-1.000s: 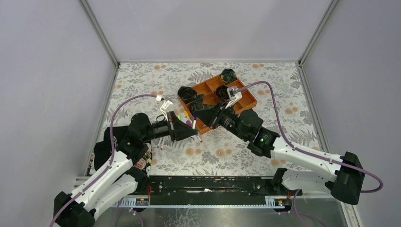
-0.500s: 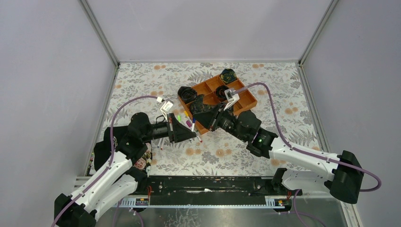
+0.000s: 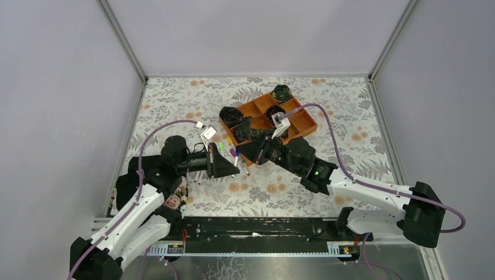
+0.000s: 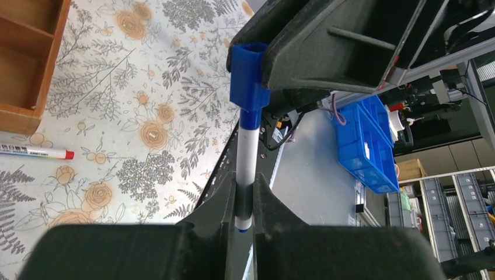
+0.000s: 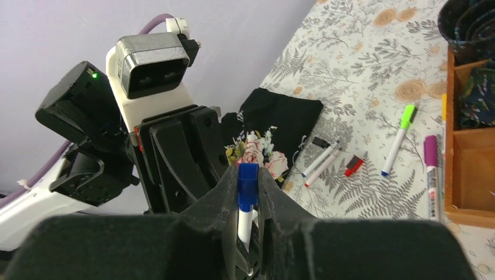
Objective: Insert the pens into the pen caps
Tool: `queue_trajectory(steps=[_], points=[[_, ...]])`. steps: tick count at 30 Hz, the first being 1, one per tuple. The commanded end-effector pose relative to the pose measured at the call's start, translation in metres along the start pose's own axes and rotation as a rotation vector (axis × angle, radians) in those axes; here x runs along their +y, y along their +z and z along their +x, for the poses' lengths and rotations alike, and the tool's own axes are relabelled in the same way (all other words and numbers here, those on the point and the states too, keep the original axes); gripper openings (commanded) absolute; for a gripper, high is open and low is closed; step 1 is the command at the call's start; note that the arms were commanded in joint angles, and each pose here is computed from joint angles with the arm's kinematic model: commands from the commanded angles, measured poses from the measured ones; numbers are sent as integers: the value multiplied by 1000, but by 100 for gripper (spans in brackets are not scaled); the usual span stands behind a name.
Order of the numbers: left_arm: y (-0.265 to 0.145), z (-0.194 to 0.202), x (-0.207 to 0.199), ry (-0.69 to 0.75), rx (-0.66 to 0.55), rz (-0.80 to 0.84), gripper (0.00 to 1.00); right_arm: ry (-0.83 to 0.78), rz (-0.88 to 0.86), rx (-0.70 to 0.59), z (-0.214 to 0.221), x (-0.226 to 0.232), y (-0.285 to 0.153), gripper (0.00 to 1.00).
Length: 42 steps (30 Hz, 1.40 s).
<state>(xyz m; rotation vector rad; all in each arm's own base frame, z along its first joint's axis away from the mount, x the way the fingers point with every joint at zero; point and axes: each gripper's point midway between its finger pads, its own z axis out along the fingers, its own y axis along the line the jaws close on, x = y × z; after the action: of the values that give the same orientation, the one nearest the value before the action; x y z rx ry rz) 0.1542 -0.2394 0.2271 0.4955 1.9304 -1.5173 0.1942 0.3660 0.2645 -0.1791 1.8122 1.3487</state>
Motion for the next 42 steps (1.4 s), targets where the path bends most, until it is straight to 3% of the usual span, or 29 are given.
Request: queue_trajectory(steps=[1, 3, 7, 10, 17, 23, 29, 32, 36, 42], points=[[-10, -94, 3, 211, -331, -154, 0, -31, 1, 502, 117, 5, -53, 1], [-13, -77, 35, 134, -326, -270, 0, -113, 65, 410, 89, 2, -47, 15], [-18, -30, 94, -60, -268, -458, 0, -217, 179, 224, 34, -4, -47, 62], [-21, -3, 124, -173, -236, -552, 0, -250, 233, 159, 13, -13, -53, 75], [-16, 25, 159, -279, -174, -646, 0, -212, 332, 162, 18, -46, -65, 78], [-4, 32, 171, -270, -110, -658, 10, -166, 365, 145, 21, -61, -72, 78], [-2, 22, 176, -209, -89, -712, 38, -151, 374, 126, 18, -65, -75, 78], [-27, 7, 189, -164, -134, -888, 47, -152, 374, 121, 17, -66, -75, 79], [-76, 1, 208, -163, -192, -1172, 43, -149, 363, 118, 17, -66, -76, 79], [-110, 27, 226, -296, -213, -1344, 33, -139, 329, 125, 19, -63, -72, 79]])
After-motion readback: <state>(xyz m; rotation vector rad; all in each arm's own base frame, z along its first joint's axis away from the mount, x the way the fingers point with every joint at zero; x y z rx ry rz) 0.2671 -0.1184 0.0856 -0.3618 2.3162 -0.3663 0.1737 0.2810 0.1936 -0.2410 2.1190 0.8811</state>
